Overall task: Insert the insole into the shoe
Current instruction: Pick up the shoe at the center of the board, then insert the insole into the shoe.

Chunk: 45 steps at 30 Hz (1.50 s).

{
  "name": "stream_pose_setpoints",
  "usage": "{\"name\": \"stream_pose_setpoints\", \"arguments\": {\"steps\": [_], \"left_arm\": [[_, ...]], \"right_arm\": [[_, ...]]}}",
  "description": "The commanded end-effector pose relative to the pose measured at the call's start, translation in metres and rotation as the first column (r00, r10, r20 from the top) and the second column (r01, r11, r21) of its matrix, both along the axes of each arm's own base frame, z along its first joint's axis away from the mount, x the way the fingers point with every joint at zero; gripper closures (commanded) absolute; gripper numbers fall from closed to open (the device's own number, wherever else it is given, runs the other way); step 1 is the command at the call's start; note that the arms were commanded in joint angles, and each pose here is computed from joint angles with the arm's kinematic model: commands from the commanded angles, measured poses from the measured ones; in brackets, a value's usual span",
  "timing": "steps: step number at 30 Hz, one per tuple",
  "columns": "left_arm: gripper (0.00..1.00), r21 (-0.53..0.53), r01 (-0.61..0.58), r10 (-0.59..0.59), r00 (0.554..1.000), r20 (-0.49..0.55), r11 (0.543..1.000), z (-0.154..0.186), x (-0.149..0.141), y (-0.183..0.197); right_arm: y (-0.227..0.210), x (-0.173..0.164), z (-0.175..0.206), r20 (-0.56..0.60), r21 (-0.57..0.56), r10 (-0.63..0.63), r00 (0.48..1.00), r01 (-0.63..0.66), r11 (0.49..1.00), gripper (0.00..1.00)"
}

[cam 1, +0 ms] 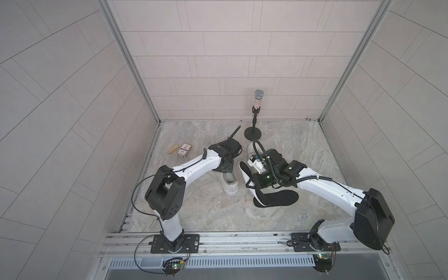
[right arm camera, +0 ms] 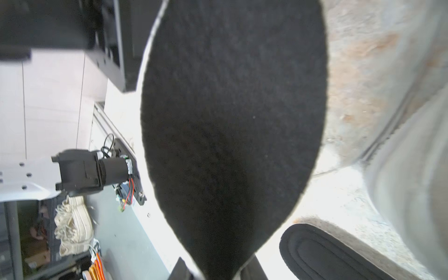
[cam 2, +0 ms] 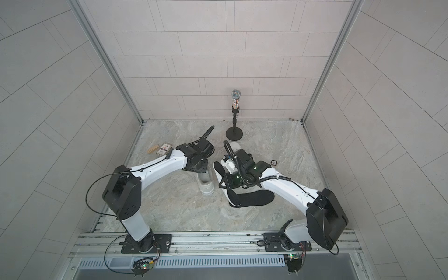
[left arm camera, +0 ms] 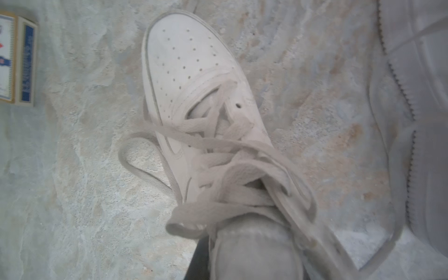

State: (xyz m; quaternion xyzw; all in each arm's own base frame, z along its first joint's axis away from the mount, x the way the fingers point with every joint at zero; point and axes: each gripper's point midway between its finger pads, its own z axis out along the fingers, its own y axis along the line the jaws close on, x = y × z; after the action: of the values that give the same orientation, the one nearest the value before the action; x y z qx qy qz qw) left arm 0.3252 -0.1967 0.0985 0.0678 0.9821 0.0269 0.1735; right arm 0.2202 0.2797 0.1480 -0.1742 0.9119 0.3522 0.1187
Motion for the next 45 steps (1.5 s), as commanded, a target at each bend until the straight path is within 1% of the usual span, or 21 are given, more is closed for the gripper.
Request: {"name": "stream_pose_setpoints", "arguments": {"steps": [1,5,8,11,14,17,19,20,23,26,31,34,35,38,42,45], "left_arm": [[1.00,-0.116,0.065,-0.067,0.998,-0.014,0.991,0.020,-0.007,-0.012],[1.00,-0.165,0.084,-0.083,0.996,0.013,0.983,0.028,-0.004,-0.016],[1.00,-0.227,0.130,-0.123,0.991,0.044,0.965,0.035,-0.004,-0.030],[1.00,-0.224,0.154,-0.138,0.987,0.086,0.962,0.038,-0.002,-0.033],[1.00,-0.218,0.149,-0.128,0.986,0.107,0.964,0.039,-0.002,-0.032],[1.00,-0.230,0.148,-0.120,0.984,0.131,0.962,0.040,-0.001,-0.034],[1.00,-0.242,0.147,-0.117,0.984,0.135,0.959,0.039,-0.003,-0.038],[1.00,-0.253,0.146,-0.114,0.984,0.136,0.956,0.038,-0.003,-0.040],[1.00,-0.289,0.131,-0.094,0.986,0.137,0.948,0.038,-0.004,-0.044],[1.00,-0.306,0.134,-0.087,0.983,0.163,0.943,0.046,-0.004,-0.044],[1.00,-0.261,0.224,-0.159,0.955,0.249,0.939,0.054,-0.005,-0.044],[1.00,-0.256,0.266,-0.188,0.938,0.291,0.929,0.059,-0.008,-0.048],[1.00,-0.247,0.288,-0.204,0.927,0.316,0.925,0.063,-0.010,-0.052],[1.00,-0.175,0.336,-0.251,0.890,0.380,0.926,0.070,-0.017,-0.059],[1.00,-0.177,0.331,-0.227,0.869,0.441,0.927,0.082,-0.019,-0.057],[1.00,-0.160,0.342,-0.228,0.844,0.485,0.926,0.093,-0.021,-0.053]], "right_arm": [[0.005,-0.002,0.010,0.005,0.012,0.014,1.000,-0.014,1.000,0.75],[0.015,-0.012,0.020,-0.040,0.072,0.016,0.999,-0.013,0.997,0.77],[0.027,-0.016,0.031,-0.110,0.184,-0.010,0.994,0.030,0.983,0.78],[0.035,-0.019,0.043,-0.140,0.250,-0.014,0.990,0.049,0.967,0.78],[0.041,-0.022,0.053,-0.148,0.279,-0.006,0.989,0.048,0.959,0.78],[0.043,-0.015,0.047,-0.168,0.273,-0.052,0.984,0.097,0.957,0.80],[0.048,-0.007,0.046,-0.179,0.292,-0.081,0.981,0.132,0.947,0.80],[0.050,-0.004,0.044,-0.191,0.302,-0.094,0.977,0.150,0.941,0.80],[0.048,0.001,0.027,-0.218,0.276,-0.131,0.967,0.190,0.942,0.81],[0.050,0.002,0.021,-0.254,0.300,-0.125,0.959,0.201,0.932,0.81],[0.046,-0.013,0.004,-0.280,0.242,-0.059,0.958,0.130,0.962,0.81],[0.037,-0.022,-0.005,-0.287,0.178,-0.039,0.957,0.093,0.980,0.80],[0.035,-0.025,-0.007,-0.290,0.160,-0.032,0.956,0.082,0.984,0.80],[0.028,-0.030,-0.010,-0.290,0.104,-0.016,0.957,0.048,0.993,0.80],[0.012,-0.036,-0.026,-0.283,-0.012,-0.006,0.959,0.002,1.000,0.80],[0.005,-0.036,-0.034,-0.275,-0.059,-0.020,0.961,0.004,0.998,0.80]]}}
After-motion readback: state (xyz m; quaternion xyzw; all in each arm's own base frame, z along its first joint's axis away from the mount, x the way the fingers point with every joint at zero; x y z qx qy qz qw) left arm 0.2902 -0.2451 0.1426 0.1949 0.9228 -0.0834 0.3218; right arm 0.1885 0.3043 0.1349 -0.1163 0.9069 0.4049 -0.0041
